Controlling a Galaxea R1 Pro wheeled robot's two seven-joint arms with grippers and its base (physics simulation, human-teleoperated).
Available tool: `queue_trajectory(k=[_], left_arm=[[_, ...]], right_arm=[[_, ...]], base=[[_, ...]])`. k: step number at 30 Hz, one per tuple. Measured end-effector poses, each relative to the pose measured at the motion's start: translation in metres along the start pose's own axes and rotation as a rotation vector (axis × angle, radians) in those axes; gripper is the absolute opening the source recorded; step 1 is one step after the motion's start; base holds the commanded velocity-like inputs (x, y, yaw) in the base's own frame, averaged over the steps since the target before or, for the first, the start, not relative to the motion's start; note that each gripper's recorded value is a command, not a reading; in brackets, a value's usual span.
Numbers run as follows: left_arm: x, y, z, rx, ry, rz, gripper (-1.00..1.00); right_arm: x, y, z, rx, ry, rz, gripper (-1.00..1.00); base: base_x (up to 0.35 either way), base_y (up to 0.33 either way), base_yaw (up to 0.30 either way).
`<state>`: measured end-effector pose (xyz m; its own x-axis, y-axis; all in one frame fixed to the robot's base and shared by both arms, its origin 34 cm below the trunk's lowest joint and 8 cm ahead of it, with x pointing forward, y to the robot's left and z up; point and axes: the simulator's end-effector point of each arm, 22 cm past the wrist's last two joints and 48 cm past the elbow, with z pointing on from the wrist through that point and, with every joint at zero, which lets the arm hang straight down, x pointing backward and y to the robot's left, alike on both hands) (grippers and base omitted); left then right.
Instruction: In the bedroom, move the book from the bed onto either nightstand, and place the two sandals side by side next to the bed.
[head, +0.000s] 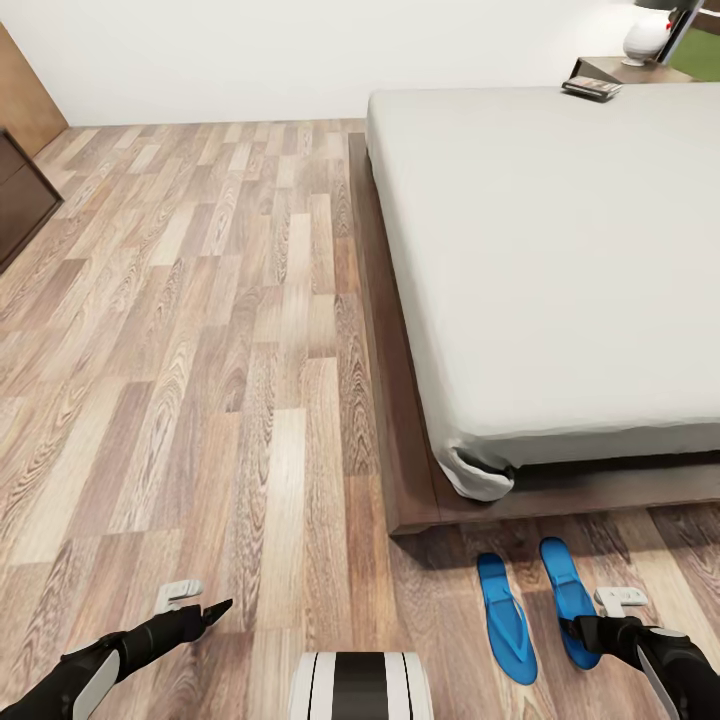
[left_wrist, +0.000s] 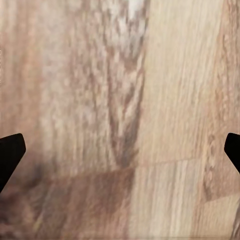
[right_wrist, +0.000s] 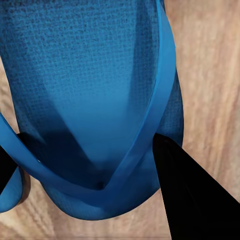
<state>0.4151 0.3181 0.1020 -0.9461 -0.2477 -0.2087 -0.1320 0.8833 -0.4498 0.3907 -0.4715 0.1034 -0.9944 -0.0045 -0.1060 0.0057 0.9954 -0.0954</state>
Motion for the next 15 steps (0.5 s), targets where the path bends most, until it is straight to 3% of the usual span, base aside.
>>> queue_trajectory(k=[6,11,15], left_arm=[[0.011,0.005,0.005,-0.006,0.023,-0.009,1.00],[0.021,0.009,0.008,-0.011,0.041,-0.017,1.00],[0.022,0.010,0.009,-0.012,0.045,-0.018,1.00]], right_arm=[[0.010,-0.001,0.007,0.006,0.024,-0.004,-1.00],[0.019,-0.018,0.012,0.091,0.043,-0.007,-1.00],[0.020,-0.023,0.012,0.114,0.047,-0.007,-1.00]], base=[[0.000,0.000,0.000],[0.000,0.000,0.000],[0.000,0.000,0.000]])
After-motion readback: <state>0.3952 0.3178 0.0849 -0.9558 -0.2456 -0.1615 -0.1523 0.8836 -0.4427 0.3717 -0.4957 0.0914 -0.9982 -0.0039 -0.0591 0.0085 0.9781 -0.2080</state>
